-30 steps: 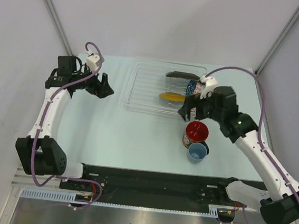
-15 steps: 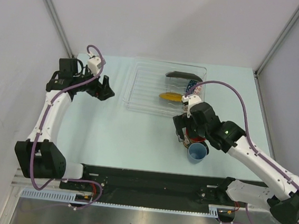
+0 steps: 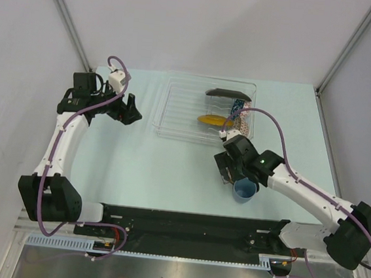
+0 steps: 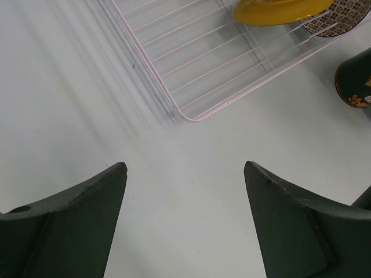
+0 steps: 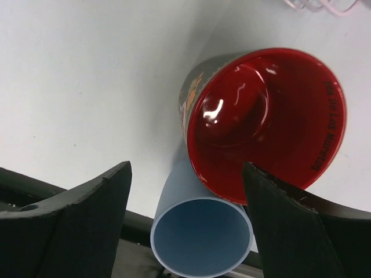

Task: Load the mixed dishes into the dish rack

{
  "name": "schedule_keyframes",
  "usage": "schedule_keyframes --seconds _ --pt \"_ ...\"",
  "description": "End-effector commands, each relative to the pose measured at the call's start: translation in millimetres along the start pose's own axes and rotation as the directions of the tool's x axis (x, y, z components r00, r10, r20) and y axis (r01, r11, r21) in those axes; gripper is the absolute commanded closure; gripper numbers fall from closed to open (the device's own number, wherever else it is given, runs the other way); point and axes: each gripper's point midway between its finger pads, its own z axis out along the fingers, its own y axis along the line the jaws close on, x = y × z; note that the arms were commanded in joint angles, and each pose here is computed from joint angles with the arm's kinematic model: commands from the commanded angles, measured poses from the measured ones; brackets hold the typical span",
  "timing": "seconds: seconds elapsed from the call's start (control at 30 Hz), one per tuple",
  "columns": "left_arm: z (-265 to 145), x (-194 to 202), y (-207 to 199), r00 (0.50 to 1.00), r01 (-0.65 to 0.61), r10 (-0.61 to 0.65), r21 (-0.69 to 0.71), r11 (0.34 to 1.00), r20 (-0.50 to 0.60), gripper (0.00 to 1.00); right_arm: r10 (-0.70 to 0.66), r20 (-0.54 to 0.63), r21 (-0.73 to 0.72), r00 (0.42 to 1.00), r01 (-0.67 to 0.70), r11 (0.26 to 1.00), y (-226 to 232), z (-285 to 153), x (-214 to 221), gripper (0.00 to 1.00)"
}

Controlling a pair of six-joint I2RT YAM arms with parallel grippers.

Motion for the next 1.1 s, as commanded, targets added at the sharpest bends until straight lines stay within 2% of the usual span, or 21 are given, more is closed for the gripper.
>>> schedule_keyframes --seconds 0.0,0.1,0.4,0.73,0.9,0.93,1.0,1.03,1.07 --pt "-7.7 -11.8 -4.1 0.998 -0.040 0.041 -0.011 0.999 0.041 0.12 0.026 0.022 0.004 0.999 -0.026 1.000 2.3 7.8 -4.8 0.20" --pt "-7.9 -12.9 -3.5 0.998 -0.043 0.044 -0.014 0.999 0.044 0.12 0.029 0.006 -0.002 1.000 -0.029 1.000 4.6 14.1 -3.3 0.25" --pt "-7.3 -11.6 -3.2 0.998 -0.045 0.046 -0.016 0.999 0.040 0.12 0.045 -0.050 0.005 0.998 -0.044 0.999 10.5 38.2 2.2 0.29" --pt "-5.1 -8.1 -1.8 0.999 -0.044 0.045 -0.014 0.999 0.029 0.12 0.051 -0.147 0.044 0.988 -0.045 0.998 4.2 63.4 18.9 0.48" --pt "-2.4 -4.5 0.2 0.999 -0.039 0.040 -0.009 0.999 0.014 0.12 0.060 -0.165 0.059 0.984 -0.051 0.997 -0.1 66.3 22.5 0.54" --pt "-1.4 0.4 2.2 0.999 -0.039 0.039 -0.017 0.999 -0.001 0.13 0.070 -0.160 0.063 0.985 -0.060 0.996 -1.7 66.7 20.9 0.65" --pt "-0.5 7.1 3.9 0.999 -0.049 0.049 -0.026 0.998 -0.017 0.13 0.083 -0.156 0.067 0.984 -0.074 0.995 -4.2 67.6 19.6 0.77" --pt "1.3 18.6 6.0 0.998 -0.041 0.040 -0.036 0.999 -0.042 0.13 0.086 -0.162 0.070 0.983 -0.076 0.995 -5.1 68.6 20.8 0.93" --pt "1.6 23.1 6.1 0.998 -0.044 0.042 -0.036 0.998 -0.052 0.14 0.097 -0.162 0.076 0.982 -0.085 0.993 -5.8 68.8 21.3 1.00"
